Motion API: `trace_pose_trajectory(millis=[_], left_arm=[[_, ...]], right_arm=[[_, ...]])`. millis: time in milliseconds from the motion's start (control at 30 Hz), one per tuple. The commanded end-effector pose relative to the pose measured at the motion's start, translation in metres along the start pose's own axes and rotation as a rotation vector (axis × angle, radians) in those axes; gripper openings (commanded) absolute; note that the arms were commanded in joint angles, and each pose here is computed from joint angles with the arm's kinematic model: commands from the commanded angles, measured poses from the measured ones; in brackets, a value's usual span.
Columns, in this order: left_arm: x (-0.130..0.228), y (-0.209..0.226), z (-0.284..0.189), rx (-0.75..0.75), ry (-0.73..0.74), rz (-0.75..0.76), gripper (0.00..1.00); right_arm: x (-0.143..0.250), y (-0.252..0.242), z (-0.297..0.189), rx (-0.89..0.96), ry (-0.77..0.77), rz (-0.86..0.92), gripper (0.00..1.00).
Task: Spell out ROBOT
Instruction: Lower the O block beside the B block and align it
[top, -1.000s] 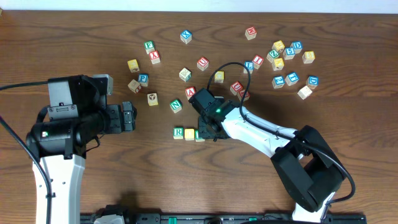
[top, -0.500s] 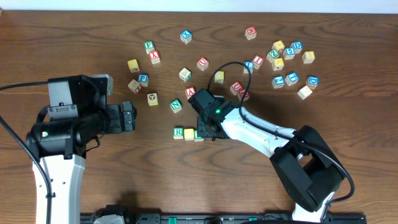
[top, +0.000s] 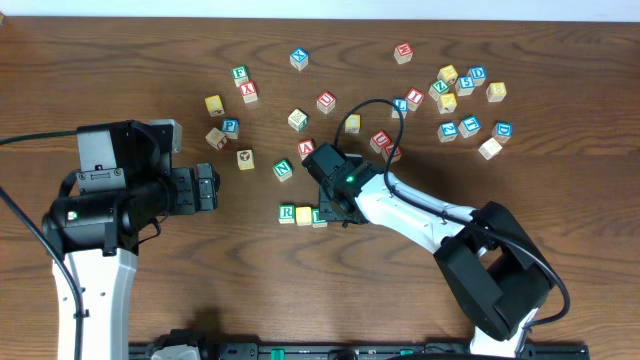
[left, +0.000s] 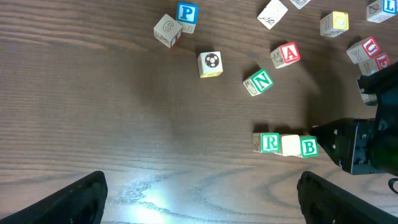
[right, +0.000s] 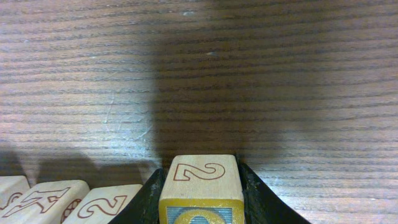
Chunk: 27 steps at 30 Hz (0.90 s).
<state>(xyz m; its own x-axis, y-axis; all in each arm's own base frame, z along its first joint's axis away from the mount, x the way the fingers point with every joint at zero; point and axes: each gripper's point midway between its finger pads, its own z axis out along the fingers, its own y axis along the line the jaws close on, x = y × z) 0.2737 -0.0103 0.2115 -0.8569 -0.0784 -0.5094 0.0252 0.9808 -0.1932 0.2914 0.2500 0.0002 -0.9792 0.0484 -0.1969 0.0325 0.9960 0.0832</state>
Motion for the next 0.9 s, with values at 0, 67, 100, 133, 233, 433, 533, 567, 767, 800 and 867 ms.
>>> trace_pose_trajectory(millis=[0,67,100,133,233,433,533,567,767,800,867], left_arm=[[-0.004,-0.002,-0.004,0.012,-0.013,0.013,0.96],[-0.004,-0.002,-0.004,0.012,-0.013,0.013,0.96],[-0.004,-0.002,-0.004,0.012,-0.013,0.013,0.96],[-0.004,-0.002,-0.004,0.012,-0.013,0.013,0.96],[-0.004,-0.002,-0.004,0.012,-0.013,0.013,0.96],[-0.004,-0.002,-0.004,0.012,-0.013,0.013,0.96],[-0.004,-0.002,-0.004,0.012,-0.013,0.013,0.96],[-0.004,-0.002,-0.004,0.012,-0.013,0.013,0.96],[-0.004,-0.002,-0.004,0.012,-0.013,0.013,0.96],[-0.004,-0.002,-0.004,0.012,-0.013,0.013,0.96],[-0.004,-0.002,-0.004,0.012,-0.013,0.013,0.96]], right_arm=[[0.01,-0.017,0.011,0.085,0.018,0.001,0.28],[0.012,-0.019,0.01,0.093,0.029,-0.001,0.28],[0.015,-0.019,0.01,0.095,0.04,-0.001,0.28],[0.017,-0.02,0.01,0.095,0.053,-0.002,0.27],[0.024,-0.019,0.01,0.083,0.088,-0.001,0.25],[0.037,-0.015,0.008,0.056,0.151,-0.002,0.21],[0.04,-0.016,0.008,0.059,0.163,0.005,0.2],[0.04,-0.015,0.008,0.059,0.163,0.005,0.2],[0.04,-0.015,0.008,0.058,0.163,0.003,0.2],[0.04,-0.014,0.008,0.057,0.161,0.002,0.2],[0.04,-0.011,0.008,0.05,0.156,-0.005,0.21]])
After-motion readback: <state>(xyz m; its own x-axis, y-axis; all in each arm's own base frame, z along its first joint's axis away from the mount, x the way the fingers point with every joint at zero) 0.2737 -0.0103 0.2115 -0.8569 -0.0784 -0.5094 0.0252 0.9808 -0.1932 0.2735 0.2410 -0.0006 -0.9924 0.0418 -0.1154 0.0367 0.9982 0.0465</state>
